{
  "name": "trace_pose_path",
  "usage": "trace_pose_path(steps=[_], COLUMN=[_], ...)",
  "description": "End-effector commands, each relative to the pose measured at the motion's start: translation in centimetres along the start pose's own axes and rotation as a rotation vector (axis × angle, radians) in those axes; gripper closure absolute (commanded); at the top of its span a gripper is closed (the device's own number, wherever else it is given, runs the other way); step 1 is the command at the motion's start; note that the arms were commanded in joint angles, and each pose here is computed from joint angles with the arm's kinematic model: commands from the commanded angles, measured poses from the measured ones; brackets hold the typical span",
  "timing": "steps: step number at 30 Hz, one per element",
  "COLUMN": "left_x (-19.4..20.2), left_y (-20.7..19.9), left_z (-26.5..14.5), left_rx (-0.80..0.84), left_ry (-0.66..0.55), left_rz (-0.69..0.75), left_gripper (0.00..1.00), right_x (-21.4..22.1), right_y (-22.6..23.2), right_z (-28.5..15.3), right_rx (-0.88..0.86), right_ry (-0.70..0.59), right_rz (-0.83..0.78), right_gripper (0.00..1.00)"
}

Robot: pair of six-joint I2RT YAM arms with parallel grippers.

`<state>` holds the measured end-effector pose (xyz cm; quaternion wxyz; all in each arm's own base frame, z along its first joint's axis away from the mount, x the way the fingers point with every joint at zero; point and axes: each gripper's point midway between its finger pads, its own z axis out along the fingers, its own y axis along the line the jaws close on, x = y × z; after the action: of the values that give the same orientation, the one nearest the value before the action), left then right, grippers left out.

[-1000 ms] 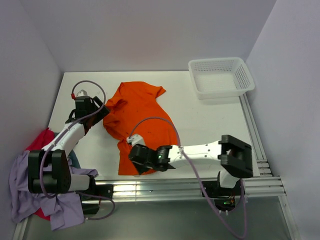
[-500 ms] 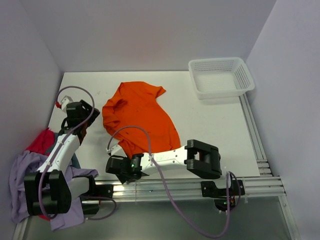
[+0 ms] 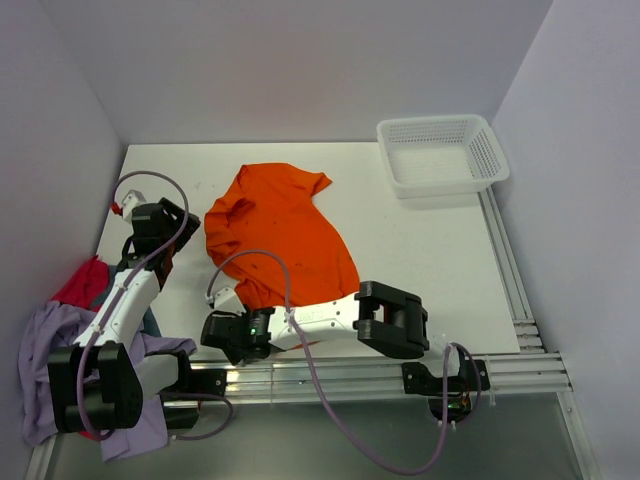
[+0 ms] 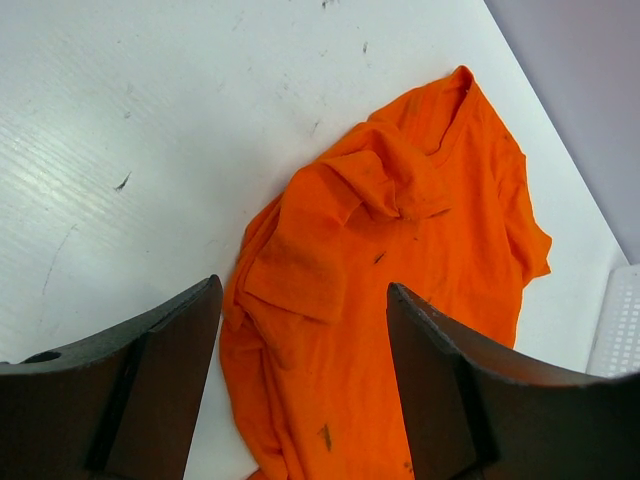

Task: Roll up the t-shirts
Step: Flatten the tshirt

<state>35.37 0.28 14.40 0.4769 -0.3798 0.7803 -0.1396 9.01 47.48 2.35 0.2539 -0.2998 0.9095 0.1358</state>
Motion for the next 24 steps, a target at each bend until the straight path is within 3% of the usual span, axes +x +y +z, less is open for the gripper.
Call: trace_pose_path(steps=[1,8,12,17,20,21,24], left_x=[-1.1,-1.4,-1.4,-1.3,-0.9,-0.7,-0.1], left_y=[-1.5,-1.4,-1.6,-1.5,-1.5,-1.5,-1.5], left_z=[-0.5,-0.9,-0.8,-0.8,-0.5,-0.3,0.2], left_rx=[0.058,0.057,0.062,0.062,0.062,0.059,0.036], left_ry=[-0.033,-0.045,-0.042,-0.040,-0.019,-0.011,0.014], left_rz=[-0.005,0.000,0.003,0.006,0.018,0.021,0.048], left_gripper=[0.28,0.28,0.28,0.27,0.27,0.27,0.28], right_x=[-1.8,-2.4,-1.9,-0.1,1.1,2.1,2.7], right_y=[0.6,0.4,-0.4,-1.7,-3.0,-4.0,-6.0], right_z=[-0.1,0.4,1.1,1.3,0.9,0.9,-0.6], right_rx=[0.009,0.042,0.075,0.089,0.106,0.129,0.150], right_ry=[-0.050,-0.054,-0.037,-0.014,-0.001,0.012,-0.014], right_rz=[0.023,0.019,0.028,0.046,0.055,0.051,0.062], right_gripper=[0.40,0.41,0.52,0.55,0.69,0.81,1.00])
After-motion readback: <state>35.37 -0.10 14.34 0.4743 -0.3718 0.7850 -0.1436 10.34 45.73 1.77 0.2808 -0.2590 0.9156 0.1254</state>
